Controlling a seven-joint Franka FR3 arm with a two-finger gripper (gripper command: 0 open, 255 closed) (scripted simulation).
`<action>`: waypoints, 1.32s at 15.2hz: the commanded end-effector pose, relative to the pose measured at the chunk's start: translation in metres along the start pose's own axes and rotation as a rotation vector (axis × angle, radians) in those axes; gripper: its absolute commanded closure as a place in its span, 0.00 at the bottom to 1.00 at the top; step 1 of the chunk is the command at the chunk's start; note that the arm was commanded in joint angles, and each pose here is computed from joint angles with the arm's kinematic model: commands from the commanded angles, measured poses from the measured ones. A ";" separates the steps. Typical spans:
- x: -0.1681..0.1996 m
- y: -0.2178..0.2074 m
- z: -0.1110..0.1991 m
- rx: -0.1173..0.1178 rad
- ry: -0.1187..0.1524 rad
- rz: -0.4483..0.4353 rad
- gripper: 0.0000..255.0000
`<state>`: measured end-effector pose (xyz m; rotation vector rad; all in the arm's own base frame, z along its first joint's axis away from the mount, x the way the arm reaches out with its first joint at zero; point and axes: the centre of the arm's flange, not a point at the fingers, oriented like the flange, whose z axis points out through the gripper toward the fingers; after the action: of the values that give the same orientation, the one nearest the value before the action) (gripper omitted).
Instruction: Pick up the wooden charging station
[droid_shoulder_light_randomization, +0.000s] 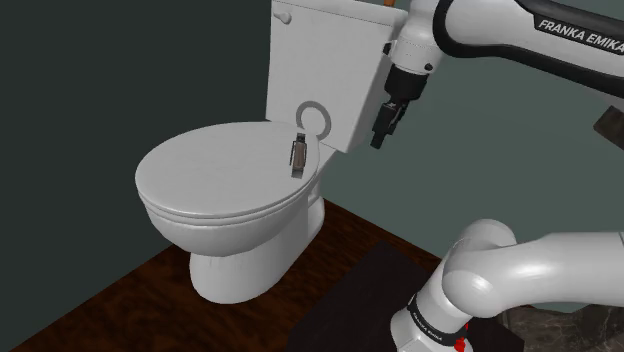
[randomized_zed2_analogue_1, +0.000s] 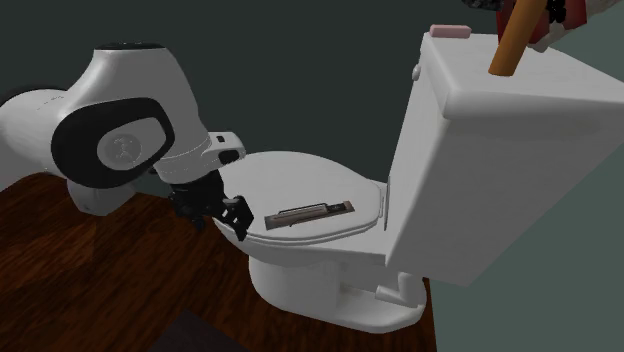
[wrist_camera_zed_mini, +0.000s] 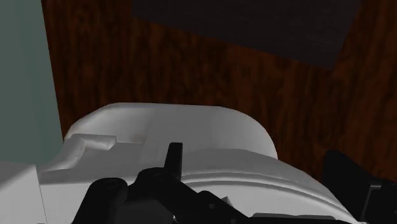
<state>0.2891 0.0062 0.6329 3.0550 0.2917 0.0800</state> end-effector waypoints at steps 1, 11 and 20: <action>0.000 0.000 0.000 0.000 0.000 0.000 0.00; 0.119 0.013 0.061 0.020 -0.018 0.339 0.00; 0.215 0.056 0.118 0.037 -0.035 0.645 0.00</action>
<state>0.5064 -0.0093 0.5349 3.0520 -0.6457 0.0552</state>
